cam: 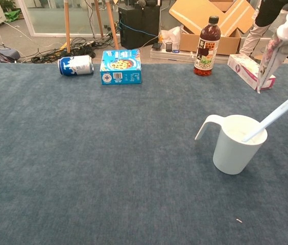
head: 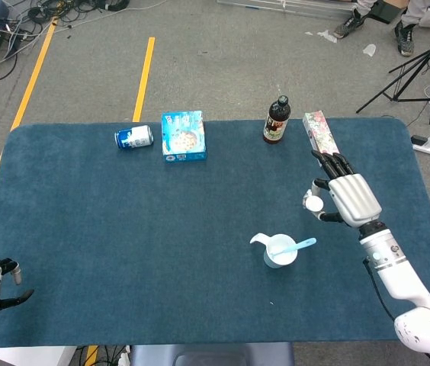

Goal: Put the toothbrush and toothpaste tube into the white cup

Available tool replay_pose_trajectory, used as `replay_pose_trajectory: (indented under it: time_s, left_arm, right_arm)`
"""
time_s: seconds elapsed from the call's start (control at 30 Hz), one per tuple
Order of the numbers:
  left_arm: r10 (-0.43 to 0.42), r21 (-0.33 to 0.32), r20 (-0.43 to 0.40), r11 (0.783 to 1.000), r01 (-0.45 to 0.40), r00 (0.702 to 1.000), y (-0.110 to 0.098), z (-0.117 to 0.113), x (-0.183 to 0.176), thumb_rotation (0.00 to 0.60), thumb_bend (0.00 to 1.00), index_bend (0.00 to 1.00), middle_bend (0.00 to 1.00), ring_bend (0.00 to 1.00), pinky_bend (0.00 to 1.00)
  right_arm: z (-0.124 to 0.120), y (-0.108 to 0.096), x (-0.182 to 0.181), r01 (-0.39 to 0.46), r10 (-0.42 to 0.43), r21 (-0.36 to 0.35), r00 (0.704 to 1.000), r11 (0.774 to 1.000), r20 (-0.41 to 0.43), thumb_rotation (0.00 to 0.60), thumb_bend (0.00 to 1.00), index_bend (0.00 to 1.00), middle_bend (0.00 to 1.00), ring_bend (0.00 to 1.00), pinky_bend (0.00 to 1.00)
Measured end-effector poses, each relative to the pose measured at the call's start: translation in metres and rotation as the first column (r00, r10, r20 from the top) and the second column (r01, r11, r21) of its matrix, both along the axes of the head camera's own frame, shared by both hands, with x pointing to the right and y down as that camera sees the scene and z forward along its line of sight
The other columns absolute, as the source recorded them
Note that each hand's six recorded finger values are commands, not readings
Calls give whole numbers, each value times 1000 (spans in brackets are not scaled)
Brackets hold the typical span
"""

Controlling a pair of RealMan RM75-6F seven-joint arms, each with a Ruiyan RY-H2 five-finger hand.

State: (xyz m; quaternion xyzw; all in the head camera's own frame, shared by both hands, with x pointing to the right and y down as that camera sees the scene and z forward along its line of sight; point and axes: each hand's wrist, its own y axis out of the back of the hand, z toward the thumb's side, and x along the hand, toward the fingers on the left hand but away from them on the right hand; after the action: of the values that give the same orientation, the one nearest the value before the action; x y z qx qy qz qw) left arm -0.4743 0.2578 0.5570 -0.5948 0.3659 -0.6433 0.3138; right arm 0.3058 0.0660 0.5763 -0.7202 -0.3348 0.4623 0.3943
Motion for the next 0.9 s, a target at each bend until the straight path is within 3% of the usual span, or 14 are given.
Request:
replay_pose_trajectory:
  time_s: [0.2,0.47,0.67,0.9]
  left_arm:
    - [-1,3,-3,1000,1,1000,0,-1,0,600,2,659,544,437,409]
    - [-3,3,-5,1000,3,1000,-1,-1,0,600,2,659,544,437,409]
    - [-5,6,-6,1000,5,1000,-1,-2,-1,600,3,659,544,437,409]
    - [-3,4,-5,1000,3,1000,-1,-1,-1,600,3,659,544,437,409]
  right_arm:
    - [-17,4,-16,20,-22,13,995,1000,100,600,216,657,58,0,0]
    - [-24,14,-39,61,-55,-21,975,998,215,600,216,657,58,0,0]
    - [-26,23,-50,89,-66,-70,957,994,282,600,216,657,58,0,0]
    - [-29,34,-51,115,-47,-177,937,977,346,600,217,656,58,0,0]
